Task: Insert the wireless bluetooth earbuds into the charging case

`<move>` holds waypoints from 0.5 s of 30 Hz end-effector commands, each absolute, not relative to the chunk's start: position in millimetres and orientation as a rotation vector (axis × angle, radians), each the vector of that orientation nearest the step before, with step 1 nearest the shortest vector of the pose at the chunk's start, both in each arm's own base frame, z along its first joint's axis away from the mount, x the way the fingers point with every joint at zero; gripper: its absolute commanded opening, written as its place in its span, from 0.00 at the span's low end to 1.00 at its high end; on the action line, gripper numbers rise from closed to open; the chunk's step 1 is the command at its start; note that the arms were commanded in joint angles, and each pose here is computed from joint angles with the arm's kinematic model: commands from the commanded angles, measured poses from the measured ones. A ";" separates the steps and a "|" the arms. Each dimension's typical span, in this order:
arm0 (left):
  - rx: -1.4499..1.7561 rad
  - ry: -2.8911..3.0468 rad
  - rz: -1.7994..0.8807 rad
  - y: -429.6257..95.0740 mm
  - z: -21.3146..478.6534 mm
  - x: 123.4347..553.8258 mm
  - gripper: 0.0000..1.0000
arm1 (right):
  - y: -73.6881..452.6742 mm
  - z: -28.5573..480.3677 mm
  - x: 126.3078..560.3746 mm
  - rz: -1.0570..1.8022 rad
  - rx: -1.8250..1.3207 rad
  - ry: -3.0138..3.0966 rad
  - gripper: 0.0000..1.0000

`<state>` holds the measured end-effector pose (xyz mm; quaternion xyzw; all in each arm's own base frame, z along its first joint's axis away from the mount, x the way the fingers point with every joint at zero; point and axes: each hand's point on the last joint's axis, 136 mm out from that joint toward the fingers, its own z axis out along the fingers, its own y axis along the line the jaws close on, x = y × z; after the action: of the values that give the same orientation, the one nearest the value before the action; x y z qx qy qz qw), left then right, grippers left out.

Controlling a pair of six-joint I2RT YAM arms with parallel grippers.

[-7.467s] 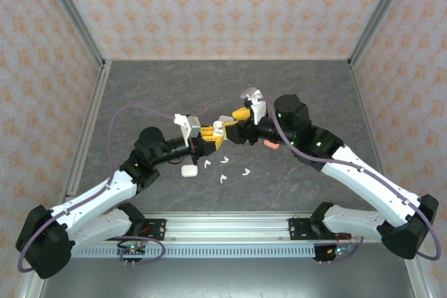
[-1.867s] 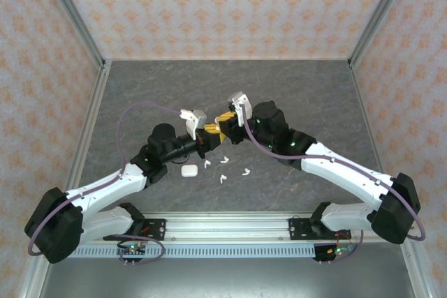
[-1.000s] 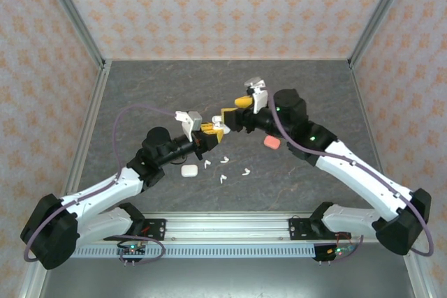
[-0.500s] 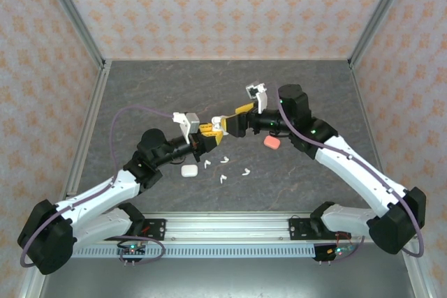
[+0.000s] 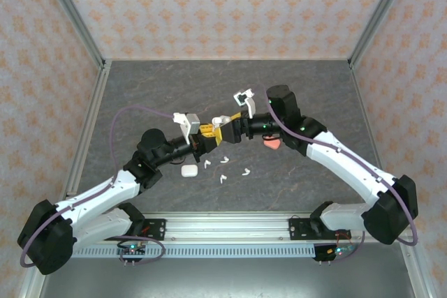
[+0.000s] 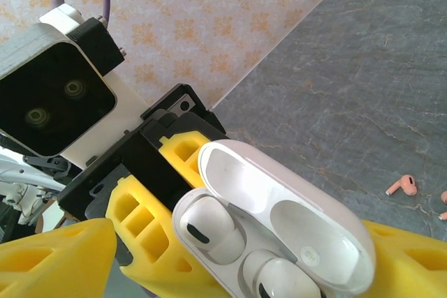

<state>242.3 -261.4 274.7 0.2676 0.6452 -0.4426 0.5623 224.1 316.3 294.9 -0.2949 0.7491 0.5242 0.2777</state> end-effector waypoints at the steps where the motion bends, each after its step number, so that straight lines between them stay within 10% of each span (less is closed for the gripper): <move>1: 0.659 1.454 -1.039 -262.8 291.0 237.3 0.00 | 313.9 327.9 217.9 1.392 -0.842 1.870 0.83; 15: 0.635 1.503 -1.015 -262.2 282.8 244.9 0.00 | 296.4 331.0 217.7 1.278 -0.789 1.850 0.83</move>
<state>240.6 -263.2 274.2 0.2723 0.6449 -0.4424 0.5606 215.3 301.7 321.3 -0.3039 0.7283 0.5148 0.3350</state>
